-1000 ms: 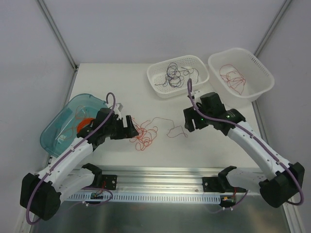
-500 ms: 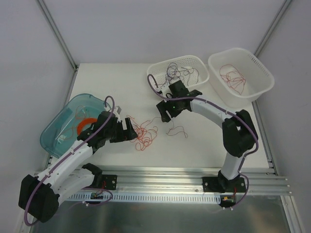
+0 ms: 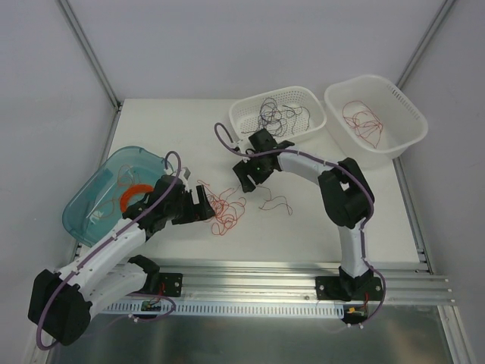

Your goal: Untangle the cables

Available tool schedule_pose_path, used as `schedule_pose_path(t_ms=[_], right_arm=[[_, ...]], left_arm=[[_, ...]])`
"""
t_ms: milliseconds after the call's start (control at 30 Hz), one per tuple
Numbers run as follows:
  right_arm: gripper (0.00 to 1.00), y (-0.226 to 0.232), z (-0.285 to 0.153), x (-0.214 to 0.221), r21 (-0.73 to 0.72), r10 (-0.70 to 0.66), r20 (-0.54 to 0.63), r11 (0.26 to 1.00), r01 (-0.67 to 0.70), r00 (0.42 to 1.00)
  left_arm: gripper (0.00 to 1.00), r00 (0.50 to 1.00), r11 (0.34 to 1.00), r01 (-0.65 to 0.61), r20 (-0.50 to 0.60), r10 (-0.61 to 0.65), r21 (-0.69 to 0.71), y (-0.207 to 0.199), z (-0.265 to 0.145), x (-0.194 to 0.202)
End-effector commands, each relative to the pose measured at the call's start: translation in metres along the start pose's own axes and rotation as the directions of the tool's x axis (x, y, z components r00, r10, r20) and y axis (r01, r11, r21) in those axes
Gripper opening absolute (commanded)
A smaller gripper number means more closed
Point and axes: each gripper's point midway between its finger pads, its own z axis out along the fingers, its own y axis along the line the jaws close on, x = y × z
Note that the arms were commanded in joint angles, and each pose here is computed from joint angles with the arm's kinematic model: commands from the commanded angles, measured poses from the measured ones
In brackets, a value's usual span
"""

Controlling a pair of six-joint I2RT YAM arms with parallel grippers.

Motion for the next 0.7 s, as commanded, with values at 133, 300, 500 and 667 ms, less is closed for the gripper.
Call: schedule_pose_path(t_ms=[133, 300, 500, 667], right_arm=[[0.66, 0.017, 0.016, -0.013, -0.045, -0.075, 0.021, 0.996, 0.076, 0.997], [0.34, 0.026, 0.016, -0.007, -0.07, -0.074, 0.011, 0.995, 0.075, 0.997], [0.01, 0.034, -0.008, -0.01, -0.067, -0.061, 0.058, 0.996, 0.065, 0.996], [0.01, 0.037, -0.028, -0.015, -0.078, -0.026, 0.101, 0.996, 0.034, 0.995]], left_arm=[[0.86, 1.0, 1.0, 0.01, -0.003, -0.01, -0.016, -0.002, 0.006, -0.002], [0.85, 0.999, 0.999, 0.028, -0.016, -0.029, -0.031, -0.005, 0.013, -0.006], [0.84, 1.0, 0.999, 0.005, -0.029, -0.006, -0.038, -0.013, 0.025, -0.011], [0.8, 1.0, 0.999, -0.013, -0.011, 0.013, -0.047, -0.018, 0.038, -0.02]])
